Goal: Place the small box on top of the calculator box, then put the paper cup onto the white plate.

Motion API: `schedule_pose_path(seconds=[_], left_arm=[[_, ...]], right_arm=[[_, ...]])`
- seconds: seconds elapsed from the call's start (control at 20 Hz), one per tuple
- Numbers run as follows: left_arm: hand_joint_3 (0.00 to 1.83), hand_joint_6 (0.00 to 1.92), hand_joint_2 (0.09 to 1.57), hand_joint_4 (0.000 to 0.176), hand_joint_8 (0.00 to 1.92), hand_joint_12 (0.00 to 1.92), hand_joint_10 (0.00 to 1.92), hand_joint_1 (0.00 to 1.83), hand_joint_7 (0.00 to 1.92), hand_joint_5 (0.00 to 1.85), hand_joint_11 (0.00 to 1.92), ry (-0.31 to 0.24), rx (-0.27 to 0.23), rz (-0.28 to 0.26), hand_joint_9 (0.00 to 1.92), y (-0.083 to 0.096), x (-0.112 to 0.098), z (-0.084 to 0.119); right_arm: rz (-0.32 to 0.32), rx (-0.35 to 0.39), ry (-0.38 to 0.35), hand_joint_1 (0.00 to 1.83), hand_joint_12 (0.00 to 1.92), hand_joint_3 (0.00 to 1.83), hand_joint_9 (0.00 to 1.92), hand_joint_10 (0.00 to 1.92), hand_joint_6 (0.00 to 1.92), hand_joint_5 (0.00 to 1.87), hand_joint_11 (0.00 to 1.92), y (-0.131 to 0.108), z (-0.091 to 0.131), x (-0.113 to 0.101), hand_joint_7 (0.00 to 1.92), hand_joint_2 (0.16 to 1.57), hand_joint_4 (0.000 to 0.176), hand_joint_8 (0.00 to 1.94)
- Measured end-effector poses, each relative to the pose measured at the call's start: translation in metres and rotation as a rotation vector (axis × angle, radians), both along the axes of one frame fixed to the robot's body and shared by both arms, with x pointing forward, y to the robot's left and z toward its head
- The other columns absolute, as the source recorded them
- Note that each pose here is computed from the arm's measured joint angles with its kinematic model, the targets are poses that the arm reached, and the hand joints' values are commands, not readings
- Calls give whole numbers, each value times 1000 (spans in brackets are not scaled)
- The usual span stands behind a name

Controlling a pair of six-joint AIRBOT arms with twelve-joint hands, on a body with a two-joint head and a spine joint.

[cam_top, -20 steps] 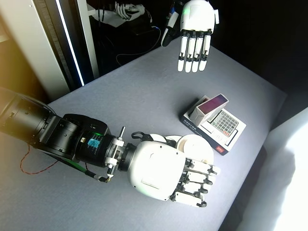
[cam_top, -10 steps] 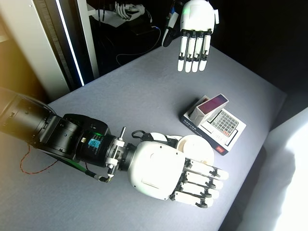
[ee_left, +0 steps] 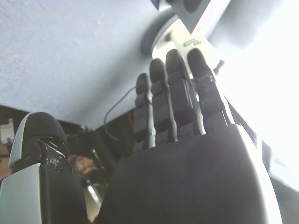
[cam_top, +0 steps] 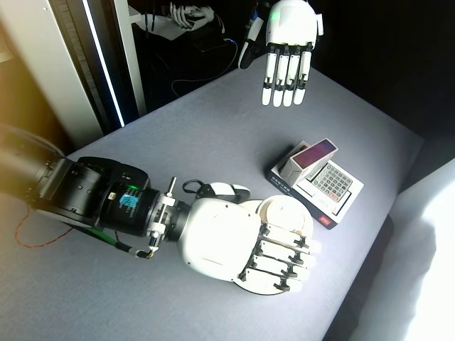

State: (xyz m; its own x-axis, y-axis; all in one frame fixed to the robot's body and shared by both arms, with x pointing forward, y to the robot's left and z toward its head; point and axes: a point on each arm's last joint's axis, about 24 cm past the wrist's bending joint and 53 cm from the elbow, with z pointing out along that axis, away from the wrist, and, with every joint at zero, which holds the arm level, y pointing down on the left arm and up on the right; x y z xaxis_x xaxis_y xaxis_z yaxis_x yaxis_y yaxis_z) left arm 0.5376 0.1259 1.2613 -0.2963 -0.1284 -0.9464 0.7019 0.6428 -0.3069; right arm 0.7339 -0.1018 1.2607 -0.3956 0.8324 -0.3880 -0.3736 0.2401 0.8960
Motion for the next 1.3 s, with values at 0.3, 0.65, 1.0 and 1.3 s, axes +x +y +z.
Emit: schedule_pose_path(seconds=[0.3,0.65,1.0,1.3], left_arm=[[2,0,1075,0,0,594,0,322,342,279,0,-12,-13,5,323,-2,1,6],[0,1,1065,0,4,561,1,327,363,294,0,2,-31,19,327,0,3,8],[1,0,1059,0,0,583,0,325,356,290,0,1,-36,21,328,0,4,10],[11,149,1225,0,226,1212,403,370,802,723,242,1,-43,18,657,-2,4,11]], right_arm=[[-3,-53,-39,821,0,0,0,0,0,0,0,-24,13,-22,0,729,0,0],[57,-239,-80,811,0,0,0,0,0,0,0,-57,4,-74,0,712,0,0],[173,-404,-131,816,0,0,0,0,0,0,0,-60,2,-126,0,732,0,0],[292,-464,-207,616,1238,5,634,285,95,706,77,-25,-2,-158,786,1167,0,127]])
